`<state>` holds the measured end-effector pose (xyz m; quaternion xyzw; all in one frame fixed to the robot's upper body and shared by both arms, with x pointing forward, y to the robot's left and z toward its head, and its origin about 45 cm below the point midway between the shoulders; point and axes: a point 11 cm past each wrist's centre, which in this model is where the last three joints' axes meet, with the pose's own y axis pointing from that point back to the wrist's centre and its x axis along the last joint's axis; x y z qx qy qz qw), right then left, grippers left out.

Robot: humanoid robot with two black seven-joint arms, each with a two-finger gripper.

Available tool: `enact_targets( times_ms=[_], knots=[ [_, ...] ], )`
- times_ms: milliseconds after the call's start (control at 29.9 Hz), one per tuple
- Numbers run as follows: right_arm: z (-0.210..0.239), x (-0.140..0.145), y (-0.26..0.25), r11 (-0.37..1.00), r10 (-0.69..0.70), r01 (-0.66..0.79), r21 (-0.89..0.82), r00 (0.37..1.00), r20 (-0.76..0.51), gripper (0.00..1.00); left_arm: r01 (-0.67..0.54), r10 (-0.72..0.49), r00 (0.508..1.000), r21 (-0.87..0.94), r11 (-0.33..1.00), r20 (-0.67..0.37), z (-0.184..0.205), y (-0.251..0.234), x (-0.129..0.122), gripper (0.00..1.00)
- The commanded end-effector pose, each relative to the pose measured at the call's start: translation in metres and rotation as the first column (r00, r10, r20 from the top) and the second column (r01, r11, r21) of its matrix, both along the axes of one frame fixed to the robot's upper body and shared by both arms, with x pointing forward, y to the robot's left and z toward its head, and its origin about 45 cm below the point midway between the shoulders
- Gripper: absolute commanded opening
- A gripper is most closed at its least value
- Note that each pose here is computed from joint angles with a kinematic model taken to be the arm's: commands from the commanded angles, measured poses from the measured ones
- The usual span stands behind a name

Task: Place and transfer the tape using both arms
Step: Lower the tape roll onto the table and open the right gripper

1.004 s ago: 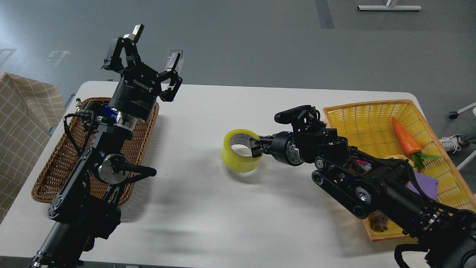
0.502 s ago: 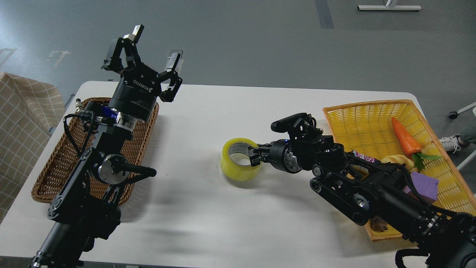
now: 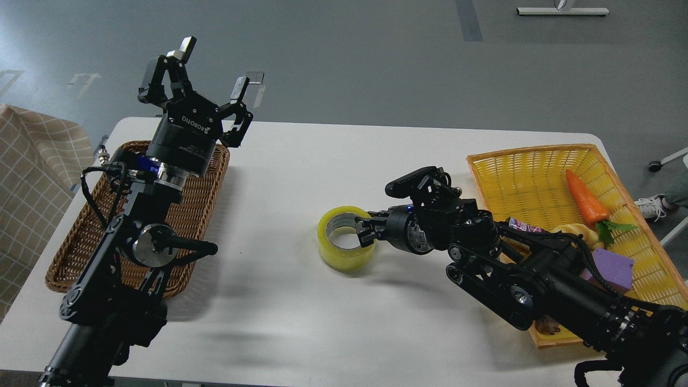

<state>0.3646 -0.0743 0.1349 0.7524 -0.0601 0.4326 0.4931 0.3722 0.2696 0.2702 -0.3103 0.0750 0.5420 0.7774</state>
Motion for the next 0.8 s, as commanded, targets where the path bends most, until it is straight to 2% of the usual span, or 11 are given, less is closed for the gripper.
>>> enact_targets(
  times_ms=[0,33,134,201,368,469,603,770],
  knots=[
    [-0.002,0.001,-0.006,1.000,-0.009,0.010,-0.016,1.000,0.006,0.52,-0.006,0.006,1.000,-0.001,1.000,-0.012,-0.005,0.003,-0.003,0.98],
    [-0.002,0.002,-0.007,1.000,-0.010,0.010,-0.018,1.000,0.007,0.65,-0.007,0.007,1.000,0.000,1.000,-0.012,-0.005,0.003,-0.003,0.98],
    [0.001,0.003,-0.005,1.000,-0.014,0.014,-0.003,1.000,0.017,0.87,-0.017,0.017,1.000,-0.003,1.000,-0.010,-0.004,0.007,-0.003,0.98],
    [0.006,0.007,-0.003,0.999,-0.028,0.027,0.033,0.998,0.051,0.94,-0.021,0.021,1.000,-0.002,1.000,-0.008,-0.003,0.008,-0.003,0.98],
    [0.032,0.021,0.000,0.987,-0.081,0.060,0.149,0.986,0.143,0.94,-0.020,0.020,1.000,0.011,1.000,-0.007,-0.002,0.011,-0.005,0.98],
    [0.054,0.020,0.003,0.978,-0.072,0.030,0.206,0.977,0.201,0.95,-0.016,0.016,1.000,0.031,0.999,-0.005,0.000,0.014,-0.006,0.98],
    [0.084,0.021,-0.018,0.959,-0.105,0.020,0.282,0.952,0.288,0.97,-0.013,0.013,1.000,0.046,0.999,0.000,0.003,0.014,-0.004,0.98],
    [0.113,0.039,-0.043,0.903,-0.253,0.096,0.418,0.906,0.339,0.99,-0.009,0.010,1.000,0.099,0.995,-0.017,0.001,0.015,-0.004,0.98]
  ],
)
